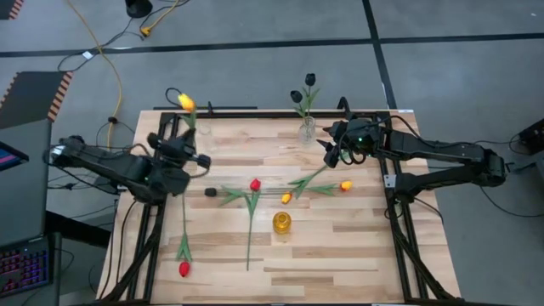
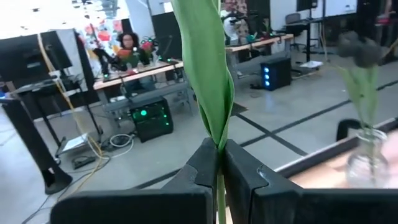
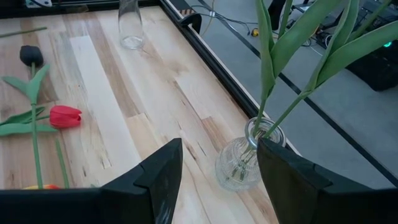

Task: Sort flowers into vase by color
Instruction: Put the left yellow flower into the left transparent vase

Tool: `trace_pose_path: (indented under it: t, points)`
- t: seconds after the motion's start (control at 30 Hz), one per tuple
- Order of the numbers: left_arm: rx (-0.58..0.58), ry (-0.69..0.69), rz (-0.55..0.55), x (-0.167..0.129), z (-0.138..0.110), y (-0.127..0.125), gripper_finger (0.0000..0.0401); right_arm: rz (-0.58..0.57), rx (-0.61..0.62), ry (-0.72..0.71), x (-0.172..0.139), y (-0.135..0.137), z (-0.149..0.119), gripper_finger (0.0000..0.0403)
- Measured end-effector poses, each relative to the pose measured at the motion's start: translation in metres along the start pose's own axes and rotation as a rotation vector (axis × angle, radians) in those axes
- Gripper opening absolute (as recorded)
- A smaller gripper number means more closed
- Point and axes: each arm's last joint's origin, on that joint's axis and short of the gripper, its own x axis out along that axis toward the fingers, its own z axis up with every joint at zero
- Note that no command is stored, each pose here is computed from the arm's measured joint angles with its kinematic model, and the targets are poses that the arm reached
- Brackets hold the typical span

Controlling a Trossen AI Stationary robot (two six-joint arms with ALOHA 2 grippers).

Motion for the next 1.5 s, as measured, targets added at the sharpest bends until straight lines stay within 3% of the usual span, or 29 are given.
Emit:
trace_pose_path:
  t: [0.2, 0.37, 0.53, 0.8, 1.0, 1.33, 1.5]
  points:
    - [-0.003, 0.042, -0.014, 0.009, 0.007, 0.016, 0.0, 0.0, 0.0, 0.0, 0.0, 0.0, 0.0, 0.0235]
    - [0.055, 0.067, -0.206, 0.023, 0.021, 0.008, 0.0, 0.0, 0.001, -0.002, 0.0, 0.0, 0.0, 0.0235]
    - [0.089, -0.058, -0.332, 0.047, 0.042, 0.003, 0.0, -0.001, 0.003, -0.01, 0.0, 0.0, 0.001, 0.0235]
    - [0.076, -0.106, -0.327, 0.087, 0.046, 0.031, 0.0, -0.001, 0.003, -0.008, 0.0, 0.0, 0.001, 0.0235]
    - [0.08, -0.09, -0.342, 0.105, 0.031, 0.041, 0.0, -0.002, 0.003, -0.007, 0.0, 0.0, 0.001, 0.0235]
    - [0.13, -0.066, -0.335, 0.103, 0.009, 0.049, 0.0, -0.002, 0.003, -0.007, 0.0, 0.0, 0.001, 0.0235]
    - [0.118, -0.154, -0.325, 0.101, 0.001, 0.052, 0.0, -0.002, 0.003, -0.007, 0.0, 0.0, 0.001, 0.0235]
